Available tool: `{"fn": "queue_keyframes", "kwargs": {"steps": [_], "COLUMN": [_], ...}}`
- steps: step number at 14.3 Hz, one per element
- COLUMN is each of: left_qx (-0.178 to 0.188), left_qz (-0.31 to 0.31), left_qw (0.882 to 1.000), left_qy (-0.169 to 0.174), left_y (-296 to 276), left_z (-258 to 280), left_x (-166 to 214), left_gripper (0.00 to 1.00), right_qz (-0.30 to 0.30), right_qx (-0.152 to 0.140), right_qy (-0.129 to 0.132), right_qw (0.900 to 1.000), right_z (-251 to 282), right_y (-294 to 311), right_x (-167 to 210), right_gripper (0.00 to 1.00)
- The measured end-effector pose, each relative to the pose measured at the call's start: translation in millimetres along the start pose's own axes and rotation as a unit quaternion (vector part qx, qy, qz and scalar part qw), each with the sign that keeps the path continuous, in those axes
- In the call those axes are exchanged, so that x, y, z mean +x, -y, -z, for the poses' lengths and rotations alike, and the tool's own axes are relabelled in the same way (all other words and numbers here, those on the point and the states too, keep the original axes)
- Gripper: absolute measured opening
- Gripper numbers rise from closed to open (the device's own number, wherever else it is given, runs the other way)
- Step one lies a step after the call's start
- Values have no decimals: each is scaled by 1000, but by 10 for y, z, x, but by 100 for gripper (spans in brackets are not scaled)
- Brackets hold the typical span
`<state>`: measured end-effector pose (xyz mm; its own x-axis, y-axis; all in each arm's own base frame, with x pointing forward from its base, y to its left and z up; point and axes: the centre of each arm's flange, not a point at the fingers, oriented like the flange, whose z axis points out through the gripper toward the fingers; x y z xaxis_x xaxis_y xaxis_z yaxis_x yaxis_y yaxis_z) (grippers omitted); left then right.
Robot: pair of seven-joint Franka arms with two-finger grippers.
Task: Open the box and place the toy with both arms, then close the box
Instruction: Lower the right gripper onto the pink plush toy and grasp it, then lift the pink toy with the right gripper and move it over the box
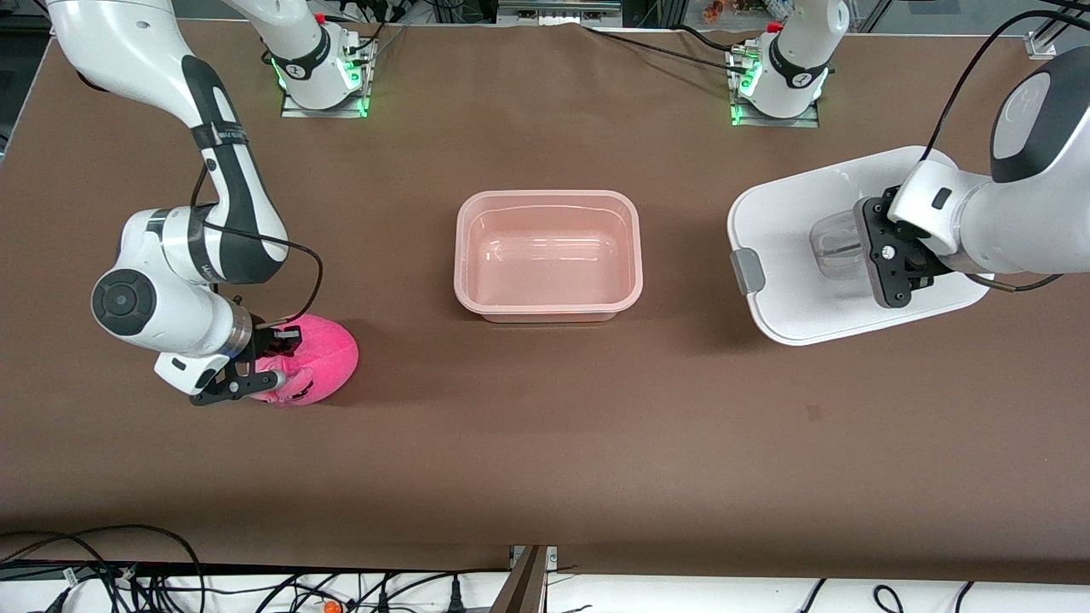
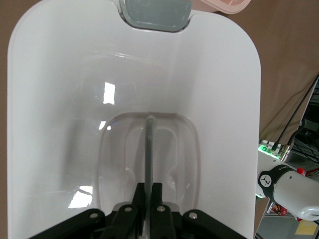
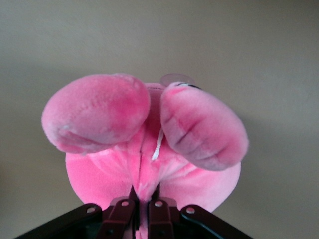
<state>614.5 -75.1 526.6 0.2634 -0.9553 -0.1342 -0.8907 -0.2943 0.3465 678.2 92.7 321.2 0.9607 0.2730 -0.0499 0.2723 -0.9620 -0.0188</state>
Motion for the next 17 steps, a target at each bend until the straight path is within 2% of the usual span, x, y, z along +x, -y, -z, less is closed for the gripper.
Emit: {"fn": "queue_keyframes", "kwargs": {"steps": [2, 4, 7, 9, 11, 13, 15, 17], "left_qx": [0, -1, -2, -3, -4, -4, -4, -4], "left_qz": [0, -1, -1, -2, -2, -2, -2, -2], "left_qw": [1000, 1000, 1000, 1000, 1000, 1000, 1000, 1000], "left_qy": [0, 0, 0, 0, 1, 1, 1, 1], "left_y": [3, 7, 14, 18, 21, 22, 21, 21], "left_z": [-5, -12, -23, -30, -35, -36, -36, -37], "left_x": [3, 8, 14, 18, 21, 22, 23, 25], "left_gripper": [7, 7, 7, 7, 7, 7, 7, 7], "right_qz": [28, 90, 212, 287, 370, 439, 476, 501], "right_qx": [5, 15, 21, 19, 16, -15, -44, -51], "right_qy": [9, 22, 46, 54, 68, 71, 67, 66], "right_qw": [1000, 996, 976, 956, 926, 896, 876, 862], "right_z": [237, 566, 1105, 1327, 1389, 1412, 1421, 1356], "right_y": [201, 594, 1392, 1928, 2498, 3068, 3481, 3801], "right_x": [8, -24, -114, -200, -335, -470, -552, -595], "right_gripper": [8, 8, 8, 8, 8, 8, 8, 8]}}
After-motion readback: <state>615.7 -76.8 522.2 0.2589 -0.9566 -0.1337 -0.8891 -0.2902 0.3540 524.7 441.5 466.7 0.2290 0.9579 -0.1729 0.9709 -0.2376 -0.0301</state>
